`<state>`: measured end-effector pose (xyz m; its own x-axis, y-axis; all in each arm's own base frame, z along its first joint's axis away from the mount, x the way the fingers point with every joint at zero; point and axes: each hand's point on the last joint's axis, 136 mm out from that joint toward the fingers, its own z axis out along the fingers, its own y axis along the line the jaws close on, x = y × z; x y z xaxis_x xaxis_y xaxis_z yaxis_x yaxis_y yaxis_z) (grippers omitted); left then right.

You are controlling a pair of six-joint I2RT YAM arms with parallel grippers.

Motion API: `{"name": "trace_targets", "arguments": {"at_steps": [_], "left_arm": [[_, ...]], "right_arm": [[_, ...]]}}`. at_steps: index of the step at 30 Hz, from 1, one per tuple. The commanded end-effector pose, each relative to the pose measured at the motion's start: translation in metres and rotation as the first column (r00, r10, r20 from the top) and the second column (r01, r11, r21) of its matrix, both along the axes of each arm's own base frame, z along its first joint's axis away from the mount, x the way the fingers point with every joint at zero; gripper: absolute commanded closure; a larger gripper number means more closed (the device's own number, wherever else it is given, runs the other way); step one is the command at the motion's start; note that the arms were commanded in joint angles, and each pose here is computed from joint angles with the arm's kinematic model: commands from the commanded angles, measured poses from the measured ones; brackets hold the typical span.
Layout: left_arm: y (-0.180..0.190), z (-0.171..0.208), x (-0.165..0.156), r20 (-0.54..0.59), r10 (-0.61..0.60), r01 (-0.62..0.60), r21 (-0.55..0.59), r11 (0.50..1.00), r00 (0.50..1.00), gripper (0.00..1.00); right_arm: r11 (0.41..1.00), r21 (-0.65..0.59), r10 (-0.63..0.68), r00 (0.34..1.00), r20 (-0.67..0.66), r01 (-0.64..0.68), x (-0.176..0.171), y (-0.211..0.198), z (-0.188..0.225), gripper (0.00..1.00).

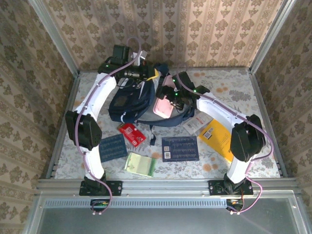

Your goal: Pack the student bag

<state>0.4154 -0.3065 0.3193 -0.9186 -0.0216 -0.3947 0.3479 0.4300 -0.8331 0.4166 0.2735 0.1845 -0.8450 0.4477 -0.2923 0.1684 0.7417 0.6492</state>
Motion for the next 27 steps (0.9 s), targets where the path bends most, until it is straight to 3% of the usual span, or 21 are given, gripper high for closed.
{"name": "trace_targets", "arguments": {"at_steps": [1, 8, 10, 12, 22, 27], "left_arm": [[-0.006, 0.090, -0.027, 0.180, -0.093, 0.120, -0.144, 0.982, 0.979, 1.00], [-0.011, 0.122, -0.030, 0.222, -0.107, 0.150, -0.188, 0.971, 0.969, 1.00], [-0.015, 0.128, -0.033, 0.234, -0.118, 0.166, -0.197, 0.966, 0.965, 1.00], [-0.017, 0.130, -0.036, 0.242, -0.127, 0.177, -0.200, 0.964, 0.962, 1.00], [0.008, 0.117, -0.018, 0.222, -0.062, 0.102, -0.170, 0.980, 0.973, 1.00], [0.025, 0.104, 0.000, 0.202, -0.004, 0.036, -0.154, 0.987, 0.979, 1.00]], "right_arm": [[0.992, 0.114, -0.051, 0.998, 0.022, 0.048, 0.026, 0.022, 0.008, 0.17], [0.984, 0.099, -0.140, 0.987, -0.073, 0.146, 0.058, 0.034, -0.030, 0.14], [0.985, 0.109, -0.131, 0.990, -0.052, 0.136, 0.069, 0.043, -0.031, 0.11], [0.989, 0.087, -0.117, 0.993, -0.021, 0.118, 0.079, 0.050, -0.028, 0.00], [0.999, -0.015, -0.045, 0.997, 0.056, 0.046, 0.088, 0.048, -0.021, 0.00], [0.997, -0.030, 0.076, 0.975, 0.211, -0.071, 0.083, 0.054, 0.015, 0.00]]}}
